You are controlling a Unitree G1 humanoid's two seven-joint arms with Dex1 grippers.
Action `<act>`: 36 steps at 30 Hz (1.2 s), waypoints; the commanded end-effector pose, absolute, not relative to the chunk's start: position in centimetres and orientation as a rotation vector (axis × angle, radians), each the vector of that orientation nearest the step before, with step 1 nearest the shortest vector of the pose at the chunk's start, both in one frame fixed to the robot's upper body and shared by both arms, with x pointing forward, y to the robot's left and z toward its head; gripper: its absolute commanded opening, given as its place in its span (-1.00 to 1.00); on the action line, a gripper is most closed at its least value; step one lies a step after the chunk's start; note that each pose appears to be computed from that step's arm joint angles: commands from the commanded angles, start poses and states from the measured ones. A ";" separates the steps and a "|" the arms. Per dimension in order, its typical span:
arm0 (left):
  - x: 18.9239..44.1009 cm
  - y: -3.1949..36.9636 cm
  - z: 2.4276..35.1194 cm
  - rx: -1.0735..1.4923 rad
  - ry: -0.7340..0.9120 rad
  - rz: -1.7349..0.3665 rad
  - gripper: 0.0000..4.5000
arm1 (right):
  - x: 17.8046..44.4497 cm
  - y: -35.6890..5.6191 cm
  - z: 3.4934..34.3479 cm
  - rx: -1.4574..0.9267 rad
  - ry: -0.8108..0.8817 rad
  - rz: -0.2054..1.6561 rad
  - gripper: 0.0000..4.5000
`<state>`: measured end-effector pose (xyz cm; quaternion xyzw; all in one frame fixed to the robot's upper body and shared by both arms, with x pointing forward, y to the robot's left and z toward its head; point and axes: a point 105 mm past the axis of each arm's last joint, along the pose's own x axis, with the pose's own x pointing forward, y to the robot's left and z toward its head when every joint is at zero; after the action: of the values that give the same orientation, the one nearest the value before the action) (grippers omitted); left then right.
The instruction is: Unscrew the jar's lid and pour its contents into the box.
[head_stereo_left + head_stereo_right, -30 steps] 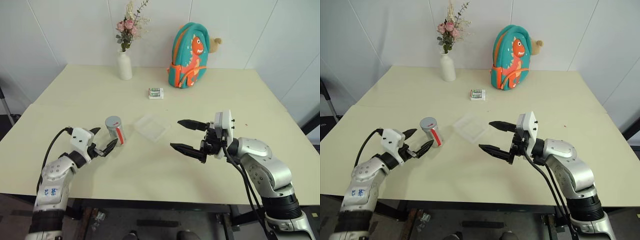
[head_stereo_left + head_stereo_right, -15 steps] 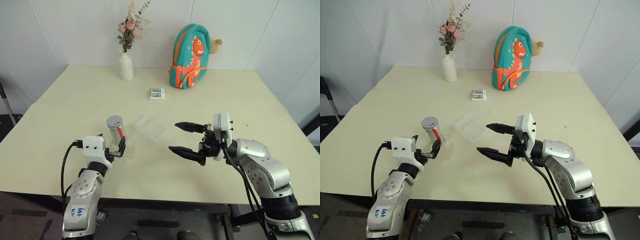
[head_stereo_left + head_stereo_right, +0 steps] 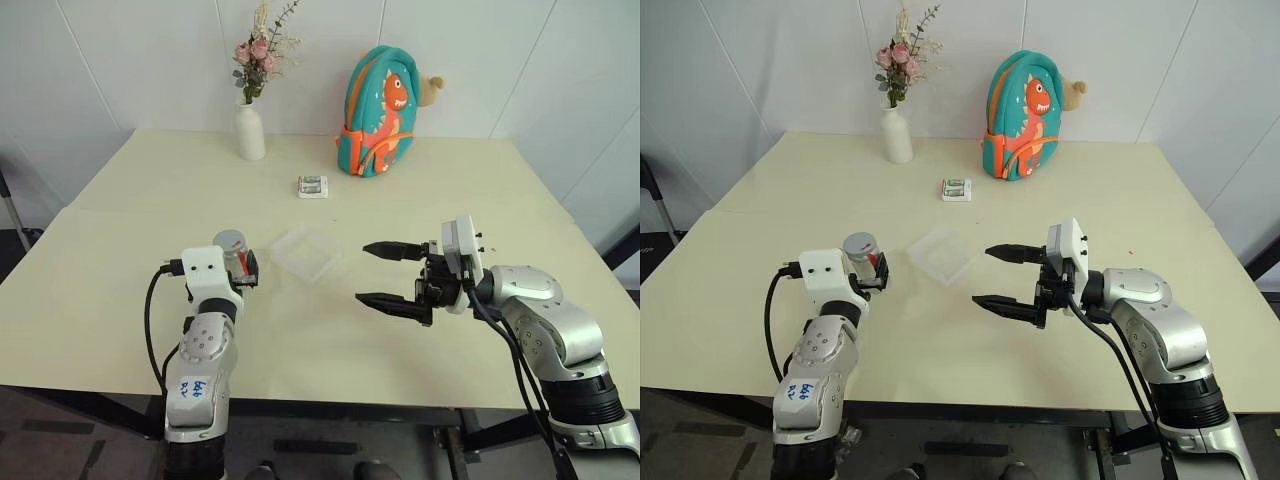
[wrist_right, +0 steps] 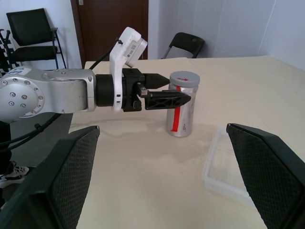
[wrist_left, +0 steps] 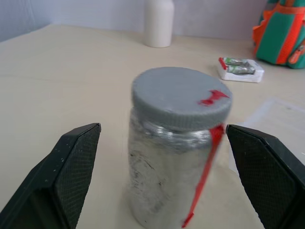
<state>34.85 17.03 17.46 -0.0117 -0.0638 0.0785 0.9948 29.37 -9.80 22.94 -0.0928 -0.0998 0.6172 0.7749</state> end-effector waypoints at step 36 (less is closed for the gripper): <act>38.4 16.2 17.8 0.022 -0.153 0.315 0.82 | 28.7 -9.5 23.3 -0.181 -0.235 1.357 1.00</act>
<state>38.60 16.13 16.66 0.0049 -0.0538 0.1535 0.9867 29.23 -9.59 22.52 -0.0808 -0.0914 0.6217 0.7737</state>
